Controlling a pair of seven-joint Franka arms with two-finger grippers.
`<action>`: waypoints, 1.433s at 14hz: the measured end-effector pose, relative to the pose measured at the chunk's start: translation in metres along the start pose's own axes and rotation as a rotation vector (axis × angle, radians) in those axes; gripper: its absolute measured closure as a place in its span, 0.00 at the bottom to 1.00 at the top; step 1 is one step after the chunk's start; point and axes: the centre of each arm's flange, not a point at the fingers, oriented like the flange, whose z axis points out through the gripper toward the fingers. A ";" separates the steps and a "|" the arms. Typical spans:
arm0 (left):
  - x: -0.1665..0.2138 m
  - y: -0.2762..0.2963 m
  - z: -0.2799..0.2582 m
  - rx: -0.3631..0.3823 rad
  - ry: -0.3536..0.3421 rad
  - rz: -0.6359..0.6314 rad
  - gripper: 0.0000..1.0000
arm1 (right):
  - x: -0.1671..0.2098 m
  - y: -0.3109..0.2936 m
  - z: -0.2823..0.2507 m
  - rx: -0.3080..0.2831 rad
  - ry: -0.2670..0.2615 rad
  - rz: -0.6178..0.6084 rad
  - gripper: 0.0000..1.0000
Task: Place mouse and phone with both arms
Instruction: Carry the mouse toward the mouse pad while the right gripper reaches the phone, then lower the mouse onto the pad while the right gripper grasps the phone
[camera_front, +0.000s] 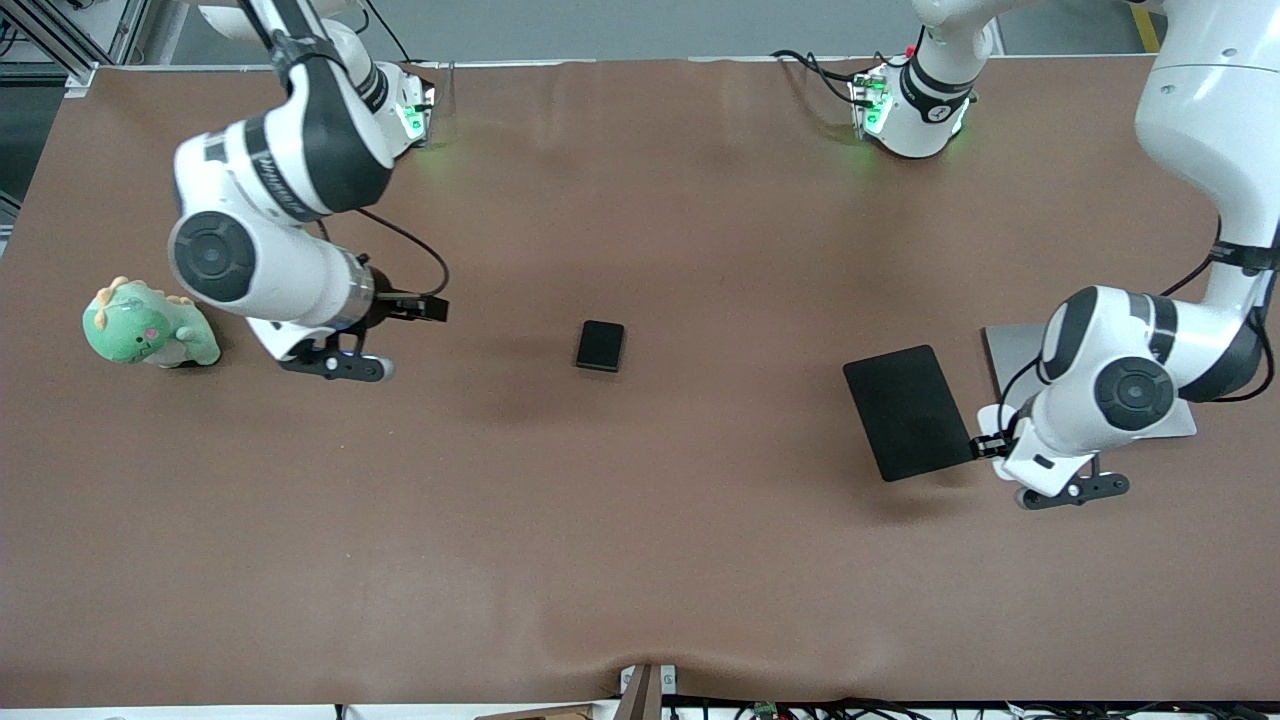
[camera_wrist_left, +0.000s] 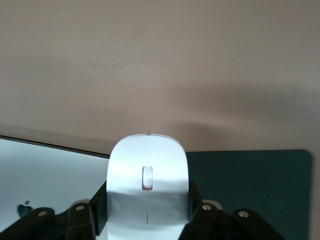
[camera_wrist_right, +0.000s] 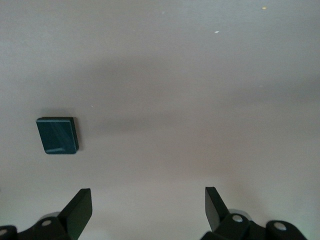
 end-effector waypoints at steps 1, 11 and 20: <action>0.000 -0.007 0.003 0.000 -0.006 0.003 0.39 | -0.003 -0.010 0.013 0.002 0.019 0.002 0.00; -0.018 0.019 0.031 -0.180 -0.077 -0.062 0.39 | -0.011 -0.079 0.120 -0.009 0.116 0.001 0.00; -0.057 0.042 0.052 -0.225 0.006 -0.032 0.39 | -0.018 -0.130 0.196 0.052 0.158 -0.018 0.00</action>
